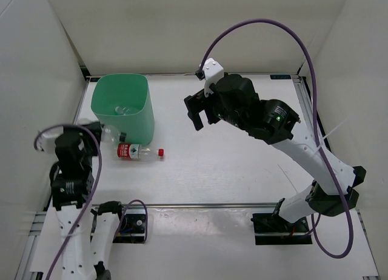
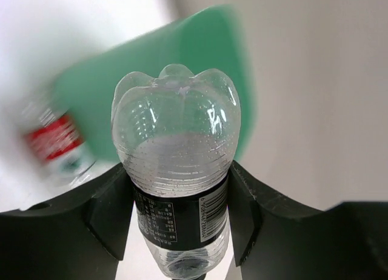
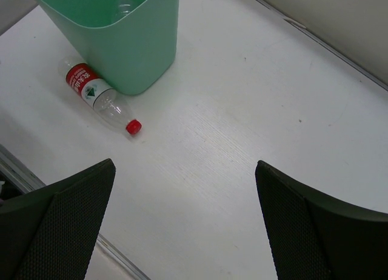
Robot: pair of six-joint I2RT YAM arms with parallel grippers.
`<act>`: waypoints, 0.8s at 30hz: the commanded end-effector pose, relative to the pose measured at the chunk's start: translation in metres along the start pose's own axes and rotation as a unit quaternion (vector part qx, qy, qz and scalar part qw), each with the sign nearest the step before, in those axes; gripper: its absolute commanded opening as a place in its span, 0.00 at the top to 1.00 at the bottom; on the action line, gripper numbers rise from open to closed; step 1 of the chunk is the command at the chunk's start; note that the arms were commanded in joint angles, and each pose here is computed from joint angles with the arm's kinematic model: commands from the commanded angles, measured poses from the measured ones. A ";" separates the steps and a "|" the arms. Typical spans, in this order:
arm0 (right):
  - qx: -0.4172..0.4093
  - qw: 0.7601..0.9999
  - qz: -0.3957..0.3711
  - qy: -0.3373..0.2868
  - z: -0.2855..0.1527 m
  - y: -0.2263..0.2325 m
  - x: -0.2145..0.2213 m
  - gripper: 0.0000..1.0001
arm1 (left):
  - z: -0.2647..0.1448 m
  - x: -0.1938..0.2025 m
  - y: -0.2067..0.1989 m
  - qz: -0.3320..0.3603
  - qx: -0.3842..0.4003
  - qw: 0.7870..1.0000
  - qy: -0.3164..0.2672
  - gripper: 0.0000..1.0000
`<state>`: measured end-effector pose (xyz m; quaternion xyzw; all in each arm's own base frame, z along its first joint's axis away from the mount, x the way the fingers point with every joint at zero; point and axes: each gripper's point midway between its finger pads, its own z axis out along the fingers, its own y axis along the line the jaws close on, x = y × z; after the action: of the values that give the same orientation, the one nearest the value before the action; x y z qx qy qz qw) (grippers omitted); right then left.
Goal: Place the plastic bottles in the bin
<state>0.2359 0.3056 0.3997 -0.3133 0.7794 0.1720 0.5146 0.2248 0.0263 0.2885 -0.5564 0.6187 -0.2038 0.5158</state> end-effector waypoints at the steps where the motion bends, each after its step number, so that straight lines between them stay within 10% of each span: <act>1: 0.017 0.999 0.025 -0.031 0.001 -0.009 -0.016 0.00 | 0.003 -0.046 -0.084 0.075 0.077 0.992 -0.068 0.57; 9: 0.005 0.998 0.056 -0.040 0.003 -0.010 -0.019 0.00 | 0.097 -0.056 -0.165 0.184 0.057 0.978 -0.081 0.61; 12: 0.011 0.998 0.055 -0.037 0.000 -0.013 -0.014 0.00 | 0.111 -0.048 -0.166 0.211 0.038 0.973 -0.089 0.36; 14: 0.018 0.998 0.055 -0.036 -0.002 -0.016 -0.011 0.00 | 0.101 -0.051 -0.170 0.199 0.042 0.974 -0.103 0.01; 20: 0.036 0.995 0.083 -0.035 -0.020 -0.030 0.006 0.00 | 0.023 -0.099 -0.206 0.169 0.106 0.964 -0.177 0.01; 24: 0.047 0.994 0.101 -0.021 -0.020 -0.037 0.023 0.00 | -0.010 -0.082 -0.158 0.083 0.124 0.979 -0.138 0.01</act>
<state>0.2392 0.2678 0.3778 -0.2401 0.8081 0.1790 0.5073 0.3264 0.0511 0.4578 -0.4248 0.5921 -0.1105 0.6758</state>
